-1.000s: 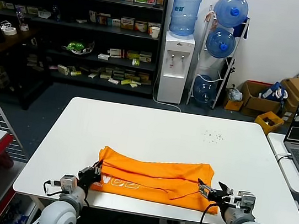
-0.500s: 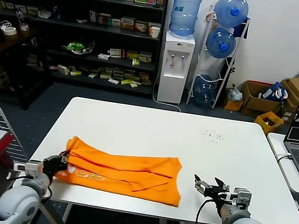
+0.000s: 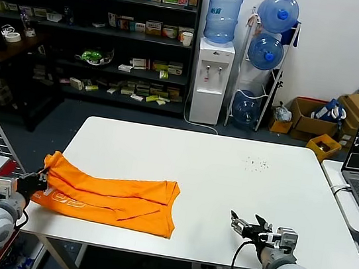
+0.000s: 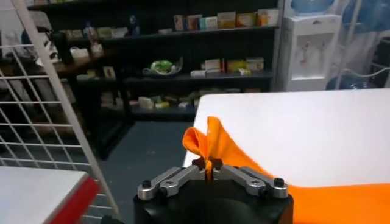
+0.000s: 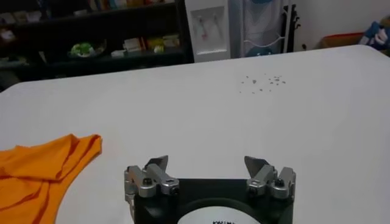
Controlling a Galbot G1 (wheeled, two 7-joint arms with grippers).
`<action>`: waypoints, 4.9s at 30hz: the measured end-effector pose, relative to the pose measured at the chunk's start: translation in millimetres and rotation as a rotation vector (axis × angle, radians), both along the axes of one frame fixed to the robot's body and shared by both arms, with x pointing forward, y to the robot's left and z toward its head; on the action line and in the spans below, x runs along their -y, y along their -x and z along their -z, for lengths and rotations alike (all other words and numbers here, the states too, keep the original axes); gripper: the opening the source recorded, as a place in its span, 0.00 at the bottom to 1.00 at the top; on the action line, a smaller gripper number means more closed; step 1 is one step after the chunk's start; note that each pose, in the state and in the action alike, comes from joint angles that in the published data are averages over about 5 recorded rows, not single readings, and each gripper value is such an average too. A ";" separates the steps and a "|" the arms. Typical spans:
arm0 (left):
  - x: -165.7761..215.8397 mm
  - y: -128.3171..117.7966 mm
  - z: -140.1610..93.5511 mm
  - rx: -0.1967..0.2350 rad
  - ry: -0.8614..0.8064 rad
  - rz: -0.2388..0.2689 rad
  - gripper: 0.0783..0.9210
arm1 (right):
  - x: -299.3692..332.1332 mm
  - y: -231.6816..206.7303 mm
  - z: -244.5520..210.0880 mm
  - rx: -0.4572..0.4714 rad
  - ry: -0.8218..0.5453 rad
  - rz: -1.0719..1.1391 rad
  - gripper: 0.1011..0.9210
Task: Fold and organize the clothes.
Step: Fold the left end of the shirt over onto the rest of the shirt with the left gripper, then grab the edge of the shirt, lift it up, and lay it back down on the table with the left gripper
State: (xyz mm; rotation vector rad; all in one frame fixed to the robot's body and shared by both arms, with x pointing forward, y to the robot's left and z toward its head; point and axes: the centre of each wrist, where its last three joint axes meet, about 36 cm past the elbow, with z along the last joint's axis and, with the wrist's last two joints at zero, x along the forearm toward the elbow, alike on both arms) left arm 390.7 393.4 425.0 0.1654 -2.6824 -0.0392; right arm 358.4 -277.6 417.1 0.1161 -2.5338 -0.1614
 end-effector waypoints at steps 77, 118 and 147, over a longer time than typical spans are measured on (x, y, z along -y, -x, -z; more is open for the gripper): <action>111.4 -0.8 74.0 -0.035 0.293 0.178 0.88 | -8.1 4.9 16.4 -0.033 -0.006 0.032 0.88; 111.6 4.8 81.6 0.017 0.286 0.202 0.02 | -8.3 9.1 16.2 -0.031 -0.008 0.038 0.88; 3.9 -8.7 -55.1 0.065 -0.034 0.074 0.02 | -5.3 6.9 11.4 0.009 -0.004 0.021 0.88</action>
